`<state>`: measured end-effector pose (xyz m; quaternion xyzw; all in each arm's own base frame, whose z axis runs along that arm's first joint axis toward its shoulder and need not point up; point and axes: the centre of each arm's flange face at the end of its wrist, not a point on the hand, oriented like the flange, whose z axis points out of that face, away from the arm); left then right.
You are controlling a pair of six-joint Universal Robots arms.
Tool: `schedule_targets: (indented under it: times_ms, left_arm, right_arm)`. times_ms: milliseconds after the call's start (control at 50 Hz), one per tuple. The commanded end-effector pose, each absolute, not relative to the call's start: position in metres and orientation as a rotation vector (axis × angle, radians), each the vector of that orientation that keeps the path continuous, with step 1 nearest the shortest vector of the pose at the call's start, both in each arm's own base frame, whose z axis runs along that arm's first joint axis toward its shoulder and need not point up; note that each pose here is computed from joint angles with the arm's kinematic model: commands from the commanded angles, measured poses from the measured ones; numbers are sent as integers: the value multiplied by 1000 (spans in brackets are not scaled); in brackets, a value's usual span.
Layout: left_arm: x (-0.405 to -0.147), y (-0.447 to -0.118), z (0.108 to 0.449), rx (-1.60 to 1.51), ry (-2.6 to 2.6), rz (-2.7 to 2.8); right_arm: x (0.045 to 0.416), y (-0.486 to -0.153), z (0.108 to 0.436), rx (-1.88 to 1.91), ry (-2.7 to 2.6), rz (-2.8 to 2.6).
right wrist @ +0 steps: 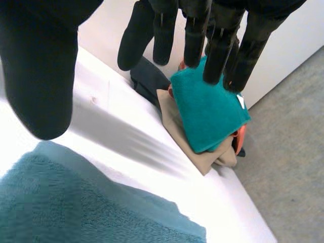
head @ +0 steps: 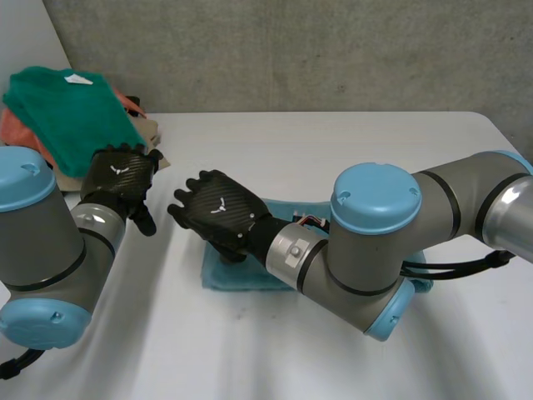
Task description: Fold the laundry.
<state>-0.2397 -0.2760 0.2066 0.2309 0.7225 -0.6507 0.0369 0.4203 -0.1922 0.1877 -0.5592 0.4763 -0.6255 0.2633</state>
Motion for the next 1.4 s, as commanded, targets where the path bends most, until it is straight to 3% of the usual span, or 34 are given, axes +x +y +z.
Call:
schedule_targets:
  times_ms: [20,140,280,440,680,880,940,1060,1120,1220,1300,1400]
  left_arm:
    - [-245,-271,207,732,2224,-2008]
    - [-264,-254,207,825,2223,-2041]
    - [-282,-241,202,912,2233,-2060]
    - [-298,-235,190,982,2254,-2045]
    - [-297,-236,183,988,2270,-2017]
    - [-295,-235,186,980,2266,-2022]
    - [-294,-235,190,972,2258,-2035]
    - [-291,-238,197,942,2244,-2053]
    - [-289,-239,203,923,2229,-2074]
    - [-278,-248,210,865,2213,-2081]
    - [-272,-254,216,809,2209,-2096]
    - [-266,-262,220,740,2224,-2113]
  right_arm:
    - [392,-219,199,-1449,1503,-1717]
    - [353,-240,196,-1359,1789,-1695]
    - [277,-268,185,-1205,2079,-1674]
    - [213,-284,155,-1068,2254,-1569]
    - [186,-302,143,-1019,2274,-1669]
    - [180,-310,163,-1269,2304,-1836]
    - [192,-307,176,-1420,2262,-1897]
    - [286,-261,216,-1701,1784,-2036]
    - [312,-239,224,-1758,1630,-2046]
    - [368,-184,206,-1913,1270,-1900]
    - [391,-150,184,-1954,1109,-1759]
    - [397,-154,182,-1929,1134,-1758]
